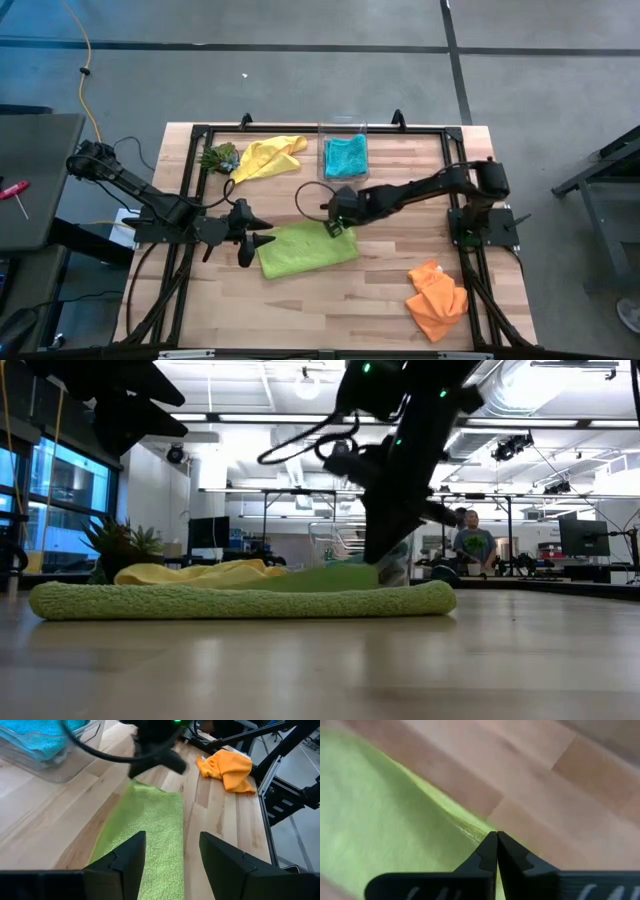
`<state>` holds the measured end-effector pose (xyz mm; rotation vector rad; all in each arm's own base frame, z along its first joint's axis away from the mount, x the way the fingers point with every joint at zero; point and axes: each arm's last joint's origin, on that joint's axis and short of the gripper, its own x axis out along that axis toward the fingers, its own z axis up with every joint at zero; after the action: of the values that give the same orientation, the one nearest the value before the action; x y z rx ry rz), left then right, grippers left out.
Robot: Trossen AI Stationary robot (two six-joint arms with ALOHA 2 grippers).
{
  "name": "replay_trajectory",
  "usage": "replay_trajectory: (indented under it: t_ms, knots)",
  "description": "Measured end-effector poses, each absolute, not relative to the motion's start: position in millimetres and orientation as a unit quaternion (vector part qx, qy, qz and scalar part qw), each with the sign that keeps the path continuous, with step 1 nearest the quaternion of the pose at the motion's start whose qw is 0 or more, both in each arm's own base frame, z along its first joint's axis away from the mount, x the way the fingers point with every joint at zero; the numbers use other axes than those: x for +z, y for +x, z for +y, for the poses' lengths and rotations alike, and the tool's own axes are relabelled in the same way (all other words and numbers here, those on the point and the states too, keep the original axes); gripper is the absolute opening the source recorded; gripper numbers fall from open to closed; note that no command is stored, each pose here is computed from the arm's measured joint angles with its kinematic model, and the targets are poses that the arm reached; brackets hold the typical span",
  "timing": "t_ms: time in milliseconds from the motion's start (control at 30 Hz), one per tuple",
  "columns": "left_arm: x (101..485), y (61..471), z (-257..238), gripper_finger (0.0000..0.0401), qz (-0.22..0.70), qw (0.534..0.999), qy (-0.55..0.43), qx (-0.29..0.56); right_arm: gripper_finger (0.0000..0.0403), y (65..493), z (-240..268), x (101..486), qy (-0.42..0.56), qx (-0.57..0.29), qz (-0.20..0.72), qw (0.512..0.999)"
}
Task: Fold microfiber towels
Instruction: Fold the green microfiber cloth
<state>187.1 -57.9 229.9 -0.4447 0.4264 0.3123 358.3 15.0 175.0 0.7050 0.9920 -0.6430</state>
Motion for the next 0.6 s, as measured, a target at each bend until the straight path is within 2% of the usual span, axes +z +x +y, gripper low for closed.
replay_trajectory:
  t_ms: [300, 600]
  knots:
    - [229, 187, -58, 0.0177, 0.213, 0.940, -0.215, 0.154, 0.0000, 339, 50, 188, 0.304, -0.271, 0.501, 0.764]
    - [229, 186, -58, 0.0177, 0.218, 0.940, -0.214, 0.153, 0.0000, 323, 60, 216, 0.318, -0.230, 0.507, 0.767]
